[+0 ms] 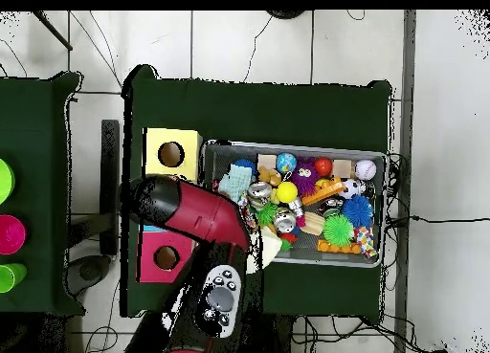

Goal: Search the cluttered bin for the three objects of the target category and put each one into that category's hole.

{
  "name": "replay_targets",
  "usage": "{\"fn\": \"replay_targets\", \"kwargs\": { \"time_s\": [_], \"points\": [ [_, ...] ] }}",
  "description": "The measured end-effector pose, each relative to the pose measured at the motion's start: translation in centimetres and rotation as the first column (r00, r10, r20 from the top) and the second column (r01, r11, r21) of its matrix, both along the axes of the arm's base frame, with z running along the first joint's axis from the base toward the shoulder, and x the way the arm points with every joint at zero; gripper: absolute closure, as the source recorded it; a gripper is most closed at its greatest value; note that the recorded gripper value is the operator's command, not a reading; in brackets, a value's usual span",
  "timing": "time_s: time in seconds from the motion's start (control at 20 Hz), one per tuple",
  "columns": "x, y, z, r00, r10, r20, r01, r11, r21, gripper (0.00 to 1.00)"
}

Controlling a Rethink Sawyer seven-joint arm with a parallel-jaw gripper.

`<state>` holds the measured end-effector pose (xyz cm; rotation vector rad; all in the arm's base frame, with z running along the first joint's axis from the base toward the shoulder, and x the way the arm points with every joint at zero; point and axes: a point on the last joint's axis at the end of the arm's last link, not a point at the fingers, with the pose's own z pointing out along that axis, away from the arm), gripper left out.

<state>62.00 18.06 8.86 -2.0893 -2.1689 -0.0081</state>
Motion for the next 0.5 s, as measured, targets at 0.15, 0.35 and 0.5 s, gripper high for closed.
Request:
{"fn": "replay_targets", "kwargs": {
  "time_s": [0.15, 0.35, 0.5],
  "points": [
    [0.1, -0.12, -0.02, 0.9997, 0.021, -0.01, -0.021, 0.9996, 0.02, 1.0],
    [0.13, -0.18, -0.02, 0.9996, 0.024, -0.011, -0.024, 0.9994, 0.024, 1.0],
    [0.14, -0.19, -0.02, 0.9996, 0.024, -0.013, -0.023, 0.9994, 0.025, 1.0]
  ]
}}
